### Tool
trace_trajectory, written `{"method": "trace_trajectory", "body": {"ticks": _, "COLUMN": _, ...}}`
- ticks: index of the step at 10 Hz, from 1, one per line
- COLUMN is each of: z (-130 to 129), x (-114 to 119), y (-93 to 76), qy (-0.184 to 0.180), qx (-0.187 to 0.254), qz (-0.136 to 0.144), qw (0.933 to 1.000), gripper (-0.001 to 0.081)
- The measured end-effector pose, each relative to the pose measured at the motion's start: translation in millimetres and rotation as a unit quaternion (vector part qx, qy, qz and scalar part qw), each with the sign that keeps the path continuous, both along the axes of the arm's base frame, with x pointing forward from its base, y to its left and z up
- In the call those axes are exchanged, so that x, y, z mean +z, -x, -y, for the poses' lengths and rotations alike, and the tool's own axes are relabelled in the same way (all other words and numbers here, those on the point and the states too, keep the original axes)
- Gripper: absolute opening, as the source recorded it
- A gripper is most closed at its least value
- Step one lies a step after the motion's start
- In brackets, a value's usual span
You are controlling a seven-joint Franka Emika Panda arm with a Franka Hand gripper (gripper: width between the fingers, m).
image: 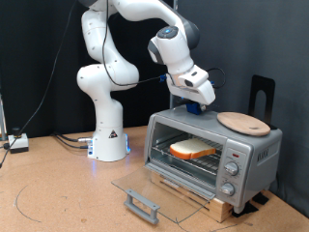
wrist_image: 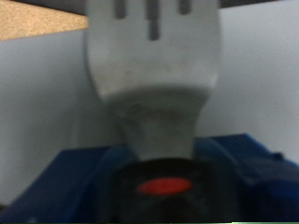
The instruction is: Make a piece of toast with the oven
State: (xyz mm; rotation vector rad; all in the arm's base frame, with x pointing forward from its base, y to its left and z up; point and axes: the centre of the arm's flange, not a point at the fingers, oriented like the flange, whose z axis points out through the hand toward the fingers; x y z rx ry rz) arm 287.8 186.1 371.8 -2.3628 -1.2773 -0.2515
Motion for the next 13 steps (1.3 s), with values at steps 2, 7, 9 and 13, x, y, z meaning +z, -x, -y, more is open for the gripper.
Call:
{"method": "trace_trajectory", "body": {"ticks": 2, "z": -0.9, "x": 1.5, "y": -0.8, "qy": -0.005, "qx": -0.003, "qz": 0.003, "qw": 1.0, "gripper": 0.0664}}
{"method": "trace_trajectory", "body": {"ticks": 7, "z": 18.0, "x": 45.9, "y": -4.2, "qy": -0.082, "qx": 0.0, "qz": 0.041, "qw": 0.9958, "gripper": 0.0804}}
{"method": "trace_trajectory", "body": {"ticks": 9, "z": 30.6, "x": 69.0, "y": 0.5, "qy": -0.093, "qx": 0.012, "qz": 0.047, "qw": 0.9945, "gripper": 0.0804}}
{"method": "trace_trajectory", "body": {"ticks": 13, "z": 45.7, "x": 74.4, "y": -3.4, "qy": -0.087, "qx": 0.005, "qz": 0.06, "qw": 0.9944, "gripper": 0.0804}}
